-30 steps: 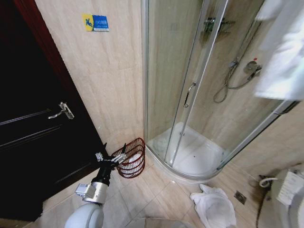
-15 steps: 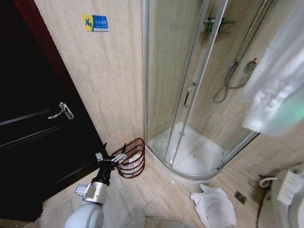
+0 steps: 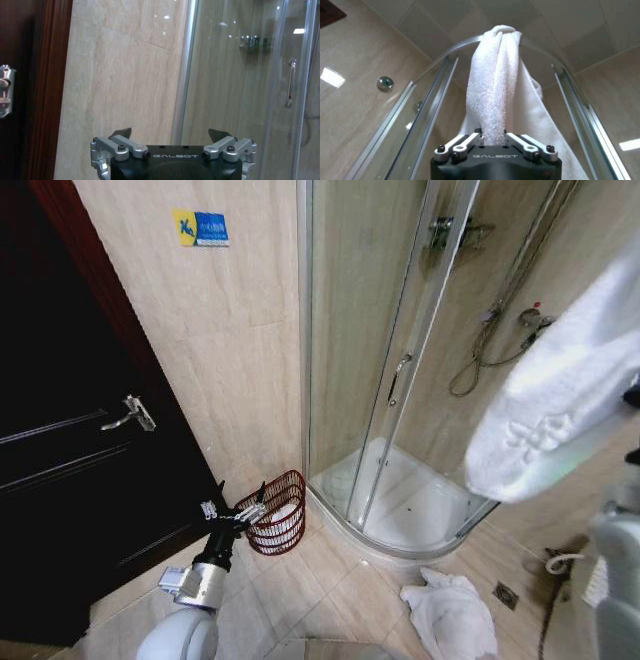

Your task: Discard the used towel into the hamper.

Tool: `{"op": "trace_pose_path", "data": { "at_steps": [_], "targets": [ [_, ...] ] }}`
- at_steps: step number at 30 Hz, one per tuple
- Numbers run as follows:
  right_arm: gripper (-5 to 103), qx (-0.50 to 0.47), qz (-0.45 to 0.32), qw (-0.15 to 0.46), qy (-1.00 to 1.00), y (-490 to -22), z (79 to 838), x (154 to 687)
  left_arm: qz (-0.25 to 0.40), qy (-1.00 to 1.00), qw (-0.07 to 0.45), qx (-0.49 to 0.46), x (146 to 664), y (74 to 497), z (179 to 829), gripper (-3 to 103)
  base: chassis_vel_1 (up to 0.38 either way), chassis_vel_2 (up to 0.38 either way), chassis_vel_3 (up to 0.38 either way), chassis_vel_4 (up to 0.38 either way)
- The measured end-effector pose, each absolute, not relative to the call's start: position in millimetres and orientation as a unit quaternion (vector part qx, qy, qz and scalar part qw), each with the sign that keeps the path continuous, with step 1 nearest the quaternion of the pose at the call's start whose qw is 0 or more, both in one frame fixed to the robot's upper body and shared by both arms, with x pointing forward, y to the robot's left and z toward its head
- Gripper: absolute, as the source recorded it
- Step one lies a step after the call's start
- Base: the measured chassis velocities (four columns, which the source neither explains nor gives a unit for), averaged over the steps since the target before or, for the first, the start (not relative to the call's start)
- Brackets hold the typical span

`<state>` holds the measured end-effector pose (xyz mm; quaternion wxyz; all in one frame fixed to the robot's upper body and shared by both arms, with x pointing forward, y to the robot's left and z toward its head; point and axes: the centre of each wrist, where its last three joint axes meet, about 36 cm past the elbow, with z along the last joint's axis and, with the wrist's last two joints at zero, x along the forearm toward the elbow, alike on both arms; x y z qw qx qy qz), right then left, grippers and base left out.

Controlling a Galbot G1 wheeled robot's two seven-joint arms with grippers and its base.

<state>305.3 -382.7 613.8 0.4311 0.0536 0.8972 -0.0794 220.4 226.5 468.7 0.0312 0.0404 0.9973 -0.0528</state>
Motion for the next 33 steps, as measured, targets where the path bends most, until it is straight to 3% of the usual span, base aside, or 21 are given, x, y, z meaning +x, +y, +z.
{"op": "trace_pose_path", "data": {
  "at_steps": [33],
  "targets": [
    [9, 0.059, -0.07, 0.436, 0.895, -359, 560, 291, -0.053, 0.997, 0.031, 0.04, 220, 227, 469, 100, 0.0, 0.0, 0.0, 0.0]
  ]
}}
